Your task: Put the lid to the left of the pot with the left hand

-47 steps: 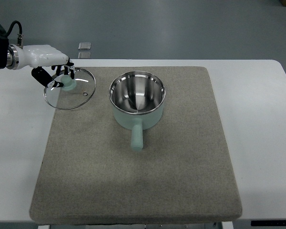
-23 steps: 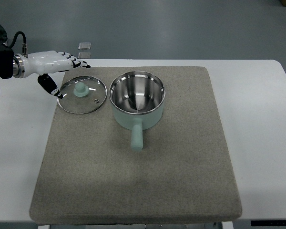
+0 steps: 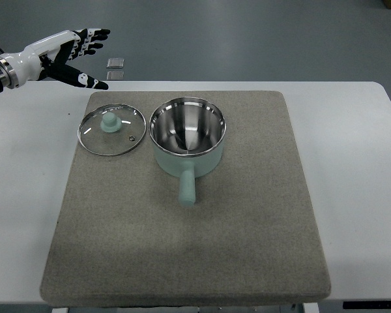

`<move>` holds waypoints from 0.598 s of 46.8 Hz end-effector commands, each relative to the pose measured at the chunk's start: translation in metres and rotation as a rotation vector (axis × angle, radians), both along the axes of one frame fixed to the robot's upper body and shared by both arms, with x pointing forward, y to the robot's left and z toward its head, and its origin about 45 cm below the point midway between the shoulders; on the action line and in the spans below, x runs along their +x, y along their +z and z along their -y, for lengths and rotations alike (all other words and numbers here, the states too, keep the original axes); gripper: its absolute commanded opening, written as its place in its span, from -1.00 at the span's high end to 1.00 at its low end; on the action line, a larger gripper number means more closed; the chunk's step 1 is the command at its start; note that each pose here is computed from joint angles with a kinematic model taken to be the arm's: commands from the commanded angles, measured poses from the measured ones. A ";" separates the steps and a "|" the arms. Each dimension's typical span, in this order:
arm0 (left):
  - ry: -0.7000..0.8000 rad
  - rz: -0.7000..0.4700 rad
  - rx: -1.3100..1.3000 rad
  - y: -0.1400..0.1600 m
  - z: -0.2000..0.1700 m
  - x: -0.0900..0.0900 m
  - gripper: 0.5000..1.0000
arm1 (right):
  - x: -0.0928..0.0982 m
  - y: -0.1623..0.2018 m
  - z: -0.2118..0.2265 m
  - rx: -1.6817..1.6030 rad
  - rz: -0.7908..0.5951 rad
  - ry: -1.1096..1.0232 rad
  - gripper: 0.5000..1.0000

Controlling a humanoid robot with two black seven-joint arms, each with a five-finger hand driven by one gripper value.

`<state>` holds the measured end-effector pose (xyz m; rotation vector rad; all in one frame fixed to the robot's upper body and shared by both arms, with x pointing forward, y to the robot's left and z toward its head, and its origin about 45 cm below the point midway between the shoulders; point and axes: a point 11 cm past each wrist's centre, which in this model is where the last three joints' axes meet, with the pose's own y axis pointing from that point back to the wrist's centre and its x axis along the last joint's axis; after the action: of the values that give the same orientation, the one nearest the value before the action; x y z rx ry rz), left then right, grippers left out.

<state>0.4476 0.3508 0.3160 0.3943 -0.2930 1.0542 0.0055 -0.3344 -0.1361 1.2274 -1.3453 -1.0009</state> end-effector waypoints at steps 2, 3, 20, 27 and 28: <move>0.065 -0.035 -0.161 -0.002 -0.007 0.000 -0.97 | -0.001 0.000 0.000 0.000 -0.001 0.000 -0.69; 0.079 -0.039 -0.185 -0.002 -0.009 0.000 -0.98 | -0.001 0.000 0.000 0.000 -0.001 0.000 -0.69; 0.087 -0.131 -0.630 0.012 -0.050 0.004 -0.98 | -0.001 0.000 0.000 0.000 -0.001 0.000 -0.69; 0.128 -0.174 -0.707 0.002 -0.062 0.014 -0.98 | 0.000 0.000 0.000 0.000 0.000 0.000 -0.69; 0.144 -0.179 -0.713 0.003 -0.066 0.016 -0.98 | -0.001 0.000 0.000 -0.002 -0.001 0.000 -0.69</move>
<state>0.4595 0.4062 0.3203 -0.1391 0.2493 1.1428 0.0054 -0.3344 -0.1361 1.2272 -1.3453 -1.0009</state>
